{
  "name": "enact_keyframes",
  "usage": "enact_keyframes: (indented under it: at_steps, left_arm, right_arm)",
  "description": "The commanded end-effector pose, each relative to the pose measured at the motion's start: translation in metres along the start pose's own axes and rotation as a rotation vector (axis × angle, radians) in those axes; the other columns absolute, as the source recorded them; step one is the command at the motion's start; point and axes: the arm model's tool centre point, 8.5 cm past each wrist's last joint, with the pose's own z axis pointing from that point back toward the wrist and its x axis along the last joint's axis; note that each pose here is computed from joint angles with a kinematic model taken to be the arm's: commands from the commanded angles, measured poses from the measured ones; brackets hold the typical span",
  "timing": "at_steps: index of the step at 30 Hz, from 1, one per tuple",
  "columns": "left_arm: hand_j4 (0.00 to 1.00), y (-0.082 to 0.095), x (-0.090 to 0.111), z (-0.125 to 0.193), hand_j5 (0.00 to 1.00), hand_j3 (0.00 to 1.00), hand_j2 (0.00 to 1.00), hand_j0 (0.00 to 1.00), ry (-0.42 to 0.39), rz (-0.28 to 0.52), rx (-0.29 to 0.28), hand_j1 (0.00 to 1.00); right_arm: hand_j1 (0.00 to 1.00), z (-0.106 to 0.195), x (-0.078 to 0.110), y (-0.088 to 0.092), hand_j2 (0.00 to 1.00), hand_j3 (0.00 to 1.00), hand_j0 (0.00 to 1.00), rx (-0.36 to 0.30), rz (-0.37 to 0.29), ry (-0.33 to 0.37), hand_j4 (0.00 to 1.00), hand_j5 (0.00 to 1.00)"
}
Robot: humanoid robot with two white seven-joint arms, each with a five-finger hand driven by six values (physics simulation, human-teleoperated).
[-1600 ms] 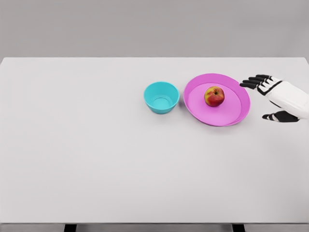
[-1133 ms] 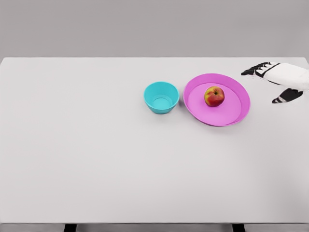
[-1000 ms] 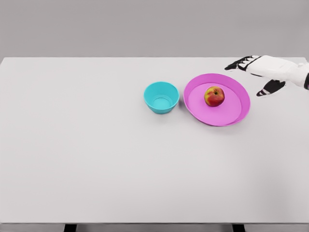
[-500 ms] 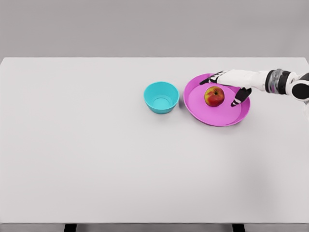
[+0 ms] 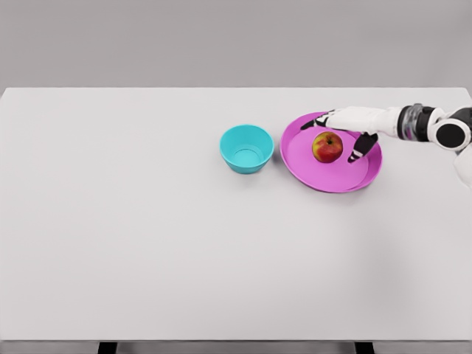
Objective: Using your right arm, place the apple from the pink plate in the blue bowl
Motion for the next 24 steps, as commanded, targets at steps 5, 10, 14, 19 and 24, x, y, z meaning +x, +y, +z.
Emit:
enact_keyframes:
  at_steps: [5, 10, 14, 19, 24]
  left_arm:
    - [1.00, 0.000, 0.000, 0.000, 1.00, 1.00, 1.00, 1.00, -0.001, 0.000, 0.001, 1.00]
    - [1.00, 0.000, 0.000, 0.000, 1.00, 1.00, 1.00, 1.00, -0.001, 0.000, 0.000, 1.00]
    - [1.00, 0.000, 0.000, 0.000, 1.00, 1.00, 1.00, 1.00, -0.001, 0.000, 0.001, 1.00]
    - [1.00, 0.000, 0.000, 0.000, 1.00, 1.00, 1.00, 1.00, 0.001, 0.000, 0.001, 1.00]
    - [1.00, 0.000, 0.000, 0.000, 1.00, 1.00, 1.00, 1.00, 0.001, 0.000, 0.000, 1.00]
  right_arm:
    - [0.76, -0.005, 0.002, 0.003, 0.76, 0.76, 0.76, 0.013, -0.003, -0.005, 0.76, 0.76]
    - [0.50, -0.005, 0.003, 0.004, 0.50, 0.50, 0.50, 0.014, -0.003, -0.007, 0.50, 0.50]
    - [0.44, -0.005, 0.003, 0.004, 0.44, 0.44, 0.44, 0.014, -0.003, -0.007, 0.44, 0.44]
    - [0.43, -0.002, 0.004, -0.006, 0.43, 0.43, 0.43, -0.010, 0.004, -0.011, 0.43, 0.43]
    - [0.43, 0.001, 0.006, -0.024, 0.43, 0.43, 0.43, -0.037, 0.023, -0.014, 0.43, 0.43]
